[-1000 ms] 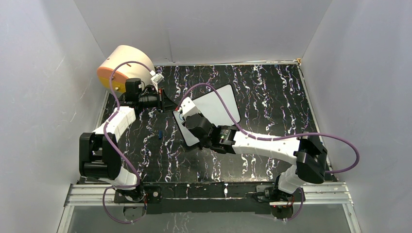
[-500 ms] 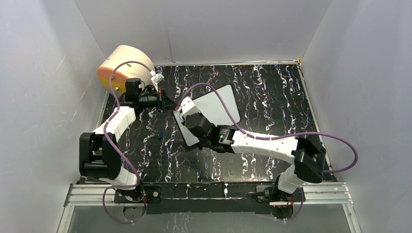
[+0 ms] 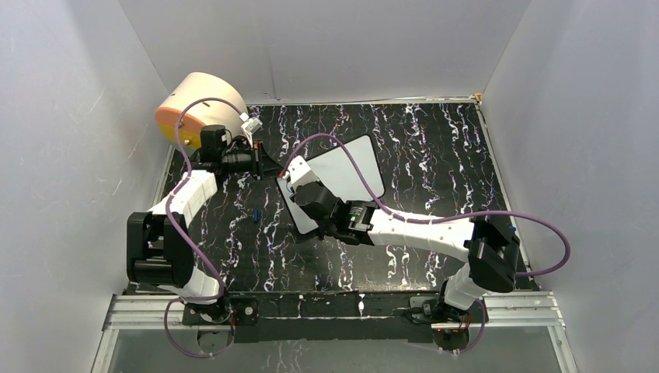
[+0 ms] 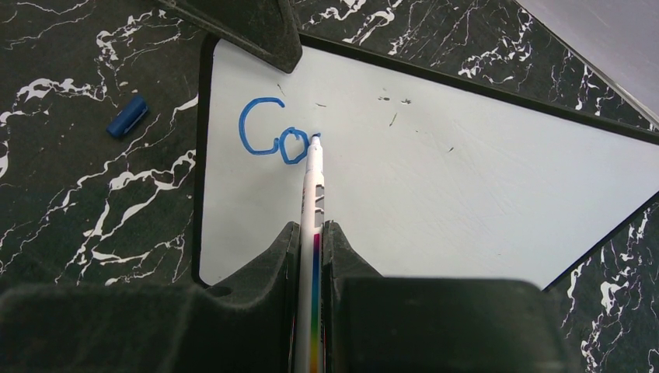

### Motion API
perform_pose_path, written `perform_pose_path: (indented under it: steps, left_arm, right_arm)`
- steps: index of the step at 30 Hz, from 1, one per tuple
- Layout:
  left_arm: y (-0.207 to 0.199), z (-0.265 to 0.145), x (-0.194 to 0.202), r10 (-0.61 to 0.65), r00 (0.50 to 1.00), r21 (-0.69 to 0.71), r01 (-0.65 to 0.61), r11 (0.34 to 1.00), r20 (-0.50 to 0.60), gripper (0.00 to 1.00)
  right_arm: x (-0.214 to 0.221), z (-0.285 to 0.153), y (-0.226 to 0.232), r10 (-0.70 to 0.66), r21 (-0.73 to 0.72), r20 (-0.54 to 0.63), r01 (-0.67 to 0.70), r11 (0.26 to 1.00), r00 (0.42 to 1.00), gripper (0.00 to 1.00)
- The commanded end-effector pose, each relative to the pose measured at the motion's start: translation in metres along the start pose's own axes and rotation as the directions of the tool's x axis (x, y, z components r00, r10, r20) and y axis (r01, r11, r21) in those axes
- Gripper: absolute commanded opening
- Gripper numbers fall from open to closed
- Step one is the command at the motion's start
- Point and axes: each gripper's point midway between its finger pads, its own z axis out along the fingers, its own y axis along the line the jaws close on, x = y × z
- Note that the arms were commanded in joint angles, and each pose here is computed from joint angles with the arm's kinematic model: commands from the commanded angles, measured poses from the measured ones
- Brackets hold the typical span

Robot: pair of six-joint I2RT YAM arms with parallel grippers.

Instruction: Write a sentence on the whiteboard

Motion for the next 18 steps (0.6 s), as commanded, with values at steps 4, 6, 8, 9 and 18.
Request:
perform_pose_path:
  steps: [4, 6, 8, 9, 18]
  left_arm:
    - [0.005, 0.000, 0.003, -0.010, 1.000, -0.021, 0.010, 1.000, -0.014, 0.00]
    - [0.005, 0.001, 0.003, -0.012, 1.000, -0.021, 0.012, 1.000, -0.015, 0.00]
    - [0.005, 0.001, 0.003, -0.012, 1.000, -0.021, 0.011, 1.000, -0.015, 0.00]
    - [0.005, 0.001, 0.003, -0.012, 1.000, -0.021, 0.011, 1.000, -0.015, 0.00]
    - [0.005, 0.000, 0.003, -0.011, 1.000, -0.021, 0.010, 1.000, -0.014, 0.00]
  right_arm:
    - [0.002, 0.001, 0.000, 0.013, -0.005, -0.023, -0.013, 1.000, 1.000, 0.00]
    - [0.006, 0.000, 0.001, 0.010, -0.009, -0.034, -0.010, 1.000, 0.999, 0.00]
    - [0.009, -0.001, 0.001, 0.009, -0.013, -0.045, -0.010, 1.000, 0.999, 0.00]
    - [0.010, -0.001, 0.001, 0.010, -0.013, -0.050, -0.010, 1.000, 0.999, 0.00]
    - [0.016, -0.002, -0.004, 0.006, 0.014, -0.064, -0.005, 1.000, 0.998, 0.00]
